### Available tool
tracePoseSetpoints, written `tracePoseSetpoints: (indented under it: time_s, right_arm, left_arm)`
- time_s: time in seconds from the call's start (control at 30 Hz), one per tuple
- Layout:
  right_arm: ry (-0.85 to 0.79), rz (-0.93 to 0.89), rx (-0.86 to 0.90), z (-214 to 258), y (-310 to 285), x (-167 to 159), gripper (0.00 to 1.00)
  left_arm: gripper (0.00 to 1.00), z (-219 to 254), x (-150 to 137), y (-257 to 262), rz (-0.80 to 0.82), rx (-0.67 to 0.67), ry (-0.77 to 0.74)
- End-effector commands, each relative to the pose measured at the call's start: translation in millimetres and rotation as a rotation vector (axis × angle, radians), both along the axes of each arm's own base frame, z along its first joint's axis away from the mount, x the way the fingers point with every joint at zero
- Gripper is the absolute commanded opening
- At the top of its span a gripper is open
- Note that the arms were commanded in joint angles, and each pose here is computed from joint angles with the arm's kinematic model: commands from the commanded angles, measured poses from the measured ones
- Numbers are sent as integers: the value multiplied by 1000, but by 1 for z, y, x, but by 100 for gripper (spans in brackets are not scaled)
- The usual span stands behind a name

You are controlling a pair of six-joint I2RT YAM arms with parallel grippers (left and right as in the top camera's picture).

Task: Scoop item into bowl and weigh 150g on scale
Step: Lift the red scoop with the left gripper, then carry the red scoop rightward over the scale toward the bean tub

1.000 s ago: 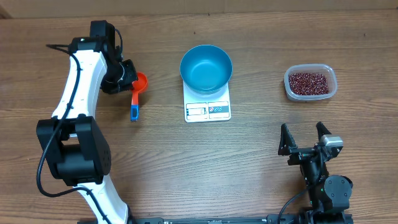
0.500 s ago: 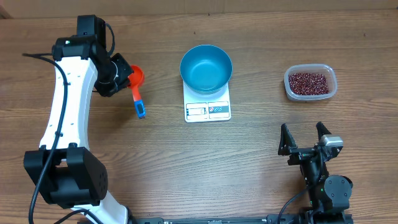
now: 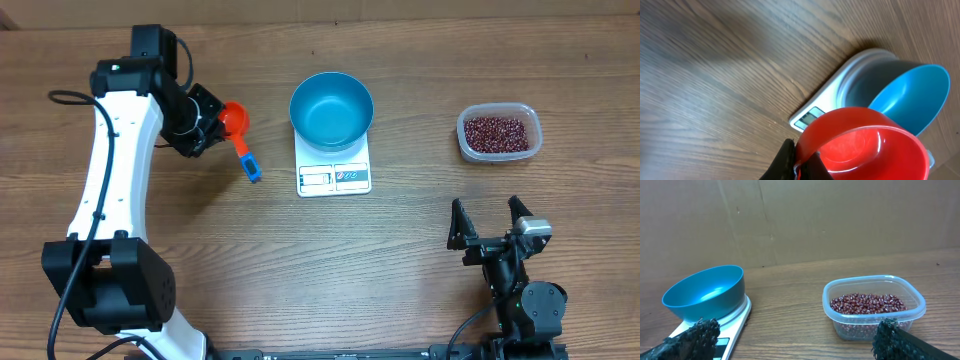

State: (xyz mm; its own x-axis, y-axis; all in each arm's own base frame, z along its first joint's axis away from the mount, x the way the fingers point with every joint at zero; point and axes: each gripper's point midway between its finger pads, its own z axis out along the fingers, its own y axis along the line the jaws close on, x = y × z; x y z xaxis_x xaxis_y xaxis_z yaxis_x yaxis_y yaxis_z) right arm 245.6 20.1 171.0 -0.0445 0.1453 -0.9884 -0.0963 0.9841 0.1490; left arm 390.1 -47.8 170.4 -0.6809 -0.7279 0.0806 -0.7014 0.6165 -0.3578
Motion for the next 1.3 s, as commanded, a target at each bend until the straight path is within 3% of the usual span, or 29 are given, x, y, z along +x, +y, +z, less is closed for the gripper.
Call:
tracePoseSetpoints:
  time_s: [0.0, 0.6, 1.27]
  right_arm:
    - [-8, 3, 5, -1, 1, 0, 100]
    - [-8, 2, 5, -1, 1, 0, 100]
    - [-8, 2, 5, -1, 1, 0, 100]
  left_arm:
    - [4, 17, -1, -15, -4, 4, -35]
    - [4, 10, -21, -87, 67, 226, -33]
    - [4, 10, -53, -154, 166, 183, -12]
